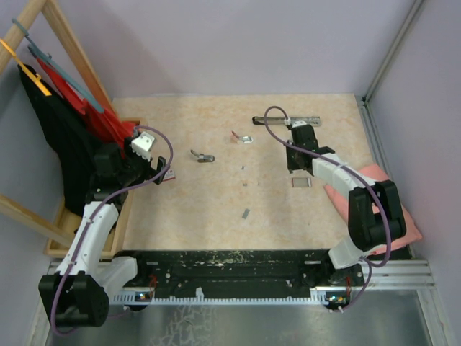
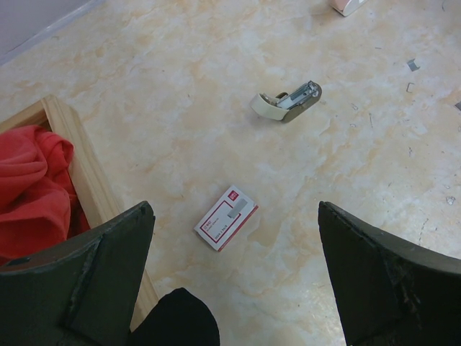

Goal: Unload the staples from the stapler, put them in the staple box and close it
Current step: Place the staple in the staple box.

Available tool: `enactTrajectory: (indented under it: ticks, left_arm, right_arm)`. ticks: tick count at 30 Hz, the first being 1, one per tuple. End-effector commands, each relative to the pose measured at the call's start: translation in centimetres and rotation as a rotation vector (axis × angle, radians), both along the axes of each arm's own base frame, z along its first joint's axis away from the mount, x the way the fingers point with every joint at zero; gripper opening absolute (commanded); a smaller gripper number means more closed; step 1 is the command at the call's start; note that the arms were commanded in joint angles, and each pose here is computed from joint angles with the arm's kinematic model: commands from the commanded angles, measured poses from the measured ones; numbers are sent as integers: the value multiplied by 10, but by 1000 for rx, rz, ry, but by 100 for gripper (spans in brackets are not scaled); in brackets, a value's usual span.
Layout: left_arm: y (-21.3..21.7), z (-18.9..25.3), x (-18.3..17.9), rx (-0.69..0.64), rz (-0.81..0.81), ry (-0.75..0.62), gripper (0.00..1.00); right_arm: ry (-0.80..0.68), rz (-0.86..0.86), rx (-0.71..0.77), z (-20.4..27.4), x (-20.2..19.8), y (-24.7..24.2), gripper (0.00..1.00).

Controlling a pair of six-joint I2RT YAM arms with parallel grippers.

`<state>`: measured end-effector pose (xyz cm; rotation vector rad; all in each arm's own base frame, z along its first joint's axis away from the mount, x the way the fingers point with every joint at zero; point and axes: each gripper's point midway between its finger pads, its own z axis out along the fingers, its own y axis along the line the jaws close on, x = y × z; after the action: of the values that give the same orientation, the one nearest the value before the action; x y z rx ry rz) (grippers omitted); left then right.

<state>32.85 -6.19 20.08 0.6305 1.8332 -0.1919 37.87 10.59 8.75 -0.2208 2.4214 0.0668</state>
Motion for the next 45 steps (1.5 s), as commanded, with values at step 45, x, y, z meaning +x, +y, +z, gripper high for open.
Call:
enactTrajectory:
  ticks: [45]
  left_arm:
    - [-2, 8, 3, -15, -15, -16, 99]
  right_arm:
    - [74, -186, -32, -50, -17, -40, 0]
